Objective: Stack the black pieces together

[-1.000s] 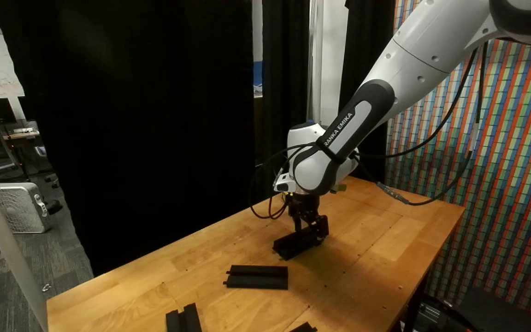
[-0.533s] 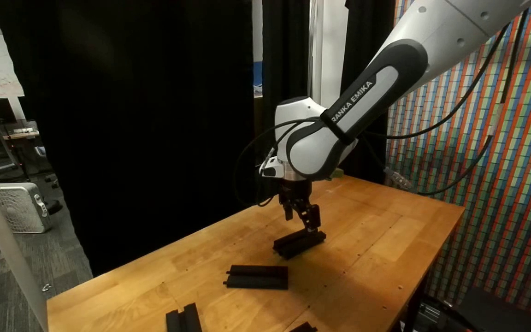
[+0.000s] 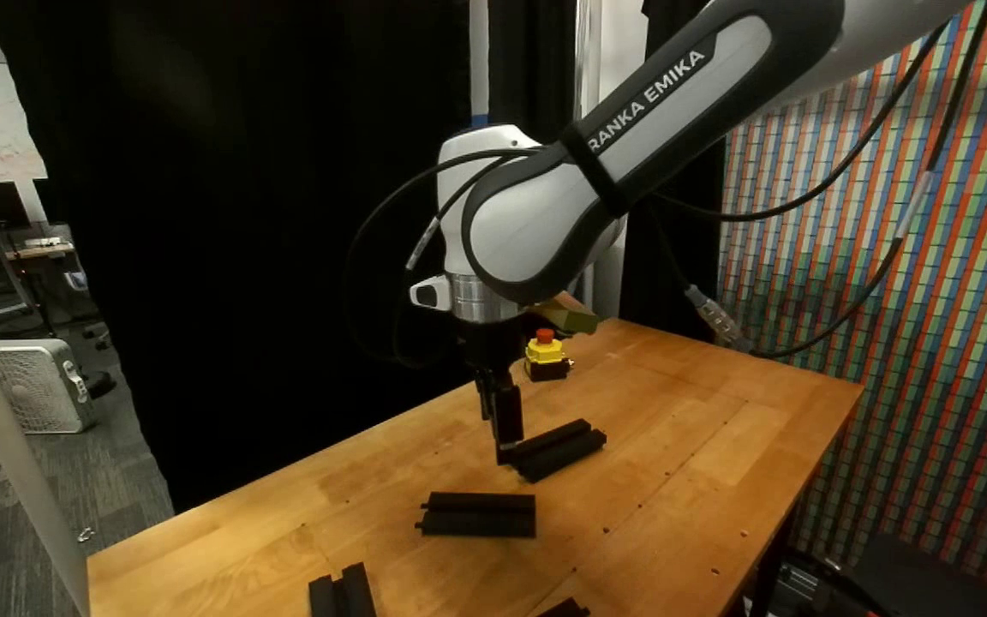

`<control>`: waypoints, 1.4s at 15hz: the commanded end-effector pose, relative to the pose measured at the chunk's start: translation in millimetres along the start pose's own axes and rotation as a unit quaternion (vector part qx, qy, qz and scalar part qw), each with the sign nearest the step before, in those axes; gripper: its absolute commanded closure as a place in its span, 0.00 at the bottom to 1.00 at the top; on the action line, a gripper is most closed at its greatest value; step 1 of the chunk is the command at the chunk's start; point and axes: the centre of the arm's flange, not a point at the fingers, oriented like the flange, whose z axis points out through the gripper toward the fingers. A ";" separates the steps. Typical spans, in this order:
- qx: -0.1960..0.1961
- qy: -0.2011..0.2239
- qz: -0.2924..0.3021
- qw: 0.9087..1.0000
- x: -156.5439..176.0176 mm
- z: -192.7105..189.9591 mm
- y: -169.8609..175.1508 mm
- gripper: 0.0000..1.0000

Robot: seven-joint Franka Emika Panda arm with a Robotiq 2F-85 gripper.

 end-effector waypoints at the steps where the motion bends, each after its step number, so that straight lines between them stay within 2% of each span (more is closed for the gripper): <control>1: -0.001 0.022 0.097 0.995 30.7 3.7 4.7 0.00; 4: -0.018 0.035 0.174 0.984 33.1 22.7 13.6 0.00; 6: -0.025 0.047 0.226 0.973 32.6 37.8 18.7 0.00; 10: -0.024 0.034 0.273 0.961 29.3 72.8 22.2 0.00; 12: -0.020 0.021 0.278 0.960 25.7 89.6 23.3 0.00; 15: -0.015 0.003 0.262 0.965 20.2 110.2 25.2 0.00; 21: -0.016 -0.009 0.196 0.980 18.1 121.5 22.6 0.00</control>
